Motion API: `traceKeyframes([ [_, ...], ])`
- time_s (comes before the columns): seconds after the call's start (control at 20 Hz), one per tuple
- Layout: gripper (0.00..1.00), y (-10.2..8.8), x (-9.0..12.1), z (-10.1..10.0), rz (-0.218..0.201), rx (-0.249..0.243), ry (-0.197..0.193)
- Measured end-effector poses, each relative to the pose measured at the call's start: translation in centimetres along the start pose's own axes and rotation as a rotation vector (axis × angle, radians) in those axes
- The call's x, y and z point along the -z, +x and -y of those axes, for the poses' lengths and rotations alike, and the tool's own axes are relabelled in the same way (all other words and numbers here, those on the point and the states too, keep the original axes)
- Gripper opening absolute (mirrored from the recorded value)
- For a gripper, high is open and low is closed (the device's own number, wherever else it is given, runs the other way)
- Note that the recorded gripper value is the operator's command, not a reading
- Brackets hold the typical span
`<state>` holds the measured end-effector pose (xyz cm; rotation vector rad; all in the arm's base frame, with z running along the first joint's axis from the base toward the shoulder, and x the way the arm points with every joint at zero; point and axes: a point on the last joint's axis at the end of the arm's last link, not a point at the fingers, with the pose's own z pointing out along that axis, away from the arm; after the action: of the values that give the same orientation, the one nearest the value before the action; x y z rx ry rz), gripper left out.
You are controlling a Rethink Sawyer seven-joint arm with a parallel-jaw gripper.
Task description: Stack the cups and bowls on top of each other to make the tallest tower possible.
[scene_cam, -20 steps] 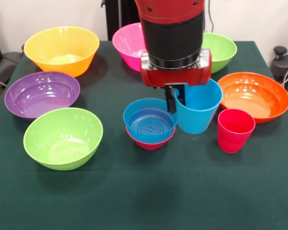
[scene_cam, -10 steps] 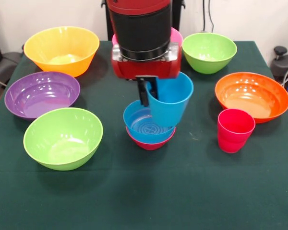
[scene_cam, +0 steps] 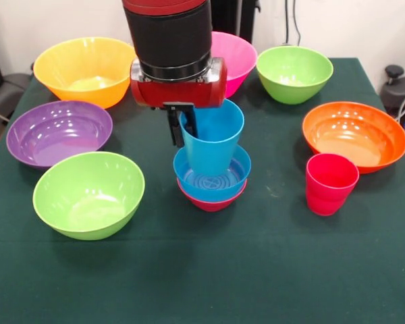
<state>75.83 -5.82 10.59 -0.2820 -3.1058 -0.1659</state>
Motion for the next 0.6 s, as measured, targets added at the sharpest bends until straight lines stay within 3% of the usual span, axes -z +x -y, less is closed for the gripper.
traceKeyframes([
  [0.6, 0.0, 1.2, -1.1, -0.5, 0.006, 0.016, -0.04],
])
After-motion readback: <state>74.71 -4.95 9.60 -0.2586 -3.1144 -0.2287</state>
